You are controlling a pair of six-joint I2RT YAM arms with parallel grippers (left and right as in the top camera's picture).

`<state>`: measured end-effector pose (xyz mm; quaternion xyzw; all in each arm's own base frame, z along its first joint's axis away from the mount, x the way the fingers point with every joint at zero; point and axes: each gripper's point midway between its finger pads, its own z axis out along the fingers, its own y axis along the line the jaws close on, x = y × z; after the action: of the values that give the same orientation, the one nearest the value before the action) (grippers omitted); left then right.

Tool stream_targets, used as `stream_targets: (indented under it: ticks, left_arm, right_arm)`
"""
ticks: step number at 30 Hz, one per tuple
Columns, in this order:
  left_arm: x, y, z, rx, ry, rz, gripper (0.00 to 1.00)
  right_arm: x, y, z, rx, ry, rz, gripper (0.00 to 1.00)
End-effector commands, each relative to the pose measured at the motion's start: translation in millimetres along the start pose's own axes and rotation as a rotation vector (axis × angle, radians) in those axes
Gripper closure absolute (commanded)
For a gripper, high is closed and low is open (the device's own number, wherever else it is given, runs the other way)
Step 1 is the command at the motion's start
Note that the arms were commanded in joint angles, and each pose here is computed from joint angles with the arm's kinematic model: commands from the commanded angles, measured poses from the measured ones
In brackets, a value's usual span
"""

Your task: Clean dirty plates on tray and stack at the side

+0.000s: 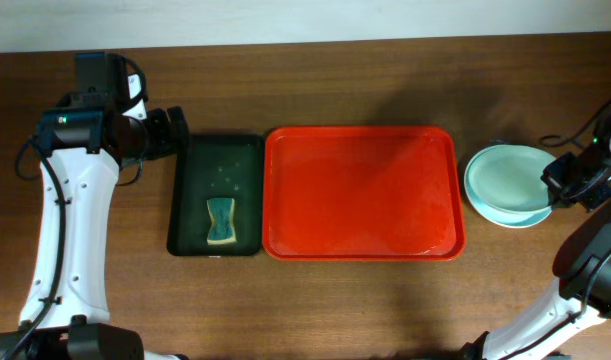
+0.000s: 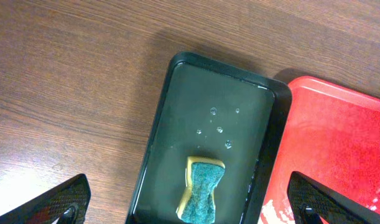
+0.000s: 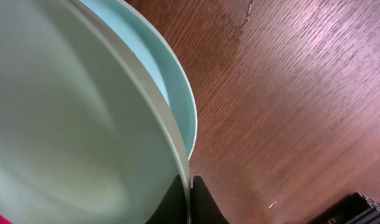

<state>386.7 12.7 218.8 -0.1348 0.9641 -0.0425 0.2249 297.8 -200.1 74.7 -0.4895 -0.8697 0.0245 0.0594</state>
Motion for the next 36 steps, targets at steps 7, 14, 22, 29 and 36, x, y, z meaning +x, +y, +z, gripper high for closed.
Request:
stream_targets:
  ticks: [7, 14, 22, 29, 36]
  left_arm:
    - [-3, 0, -4, 0.002, -0.013, -0.011, 0.01]
    - [-3, 0, -4, 0.002, -0.013, -0.011, 0.01]
    - [-3, 0, -4, 0.002, -0.013, -0.011, 0.01]
    - [-3, 0, -4, 0.002, -0.013, -0.011, 0.01]
    - [-3, 0, -4, 0.002, -0.013, -0.011, 0.01]
  right_arm:
    - [14, 30, -21, -0.141, 0.014, -0.259, 0.66]
    - [67, 97, -32, -0.176, 0.034, -0.618, 0.58]
    - [131, 153, -33, -0.154, 0.027, -0.855, 0.02]
    - [156, 169, -32, -0.148, 0.022, -0.936, 0.02]
    - [158, 170, -32, -0.147, 0.022, -0.942, 0.02]
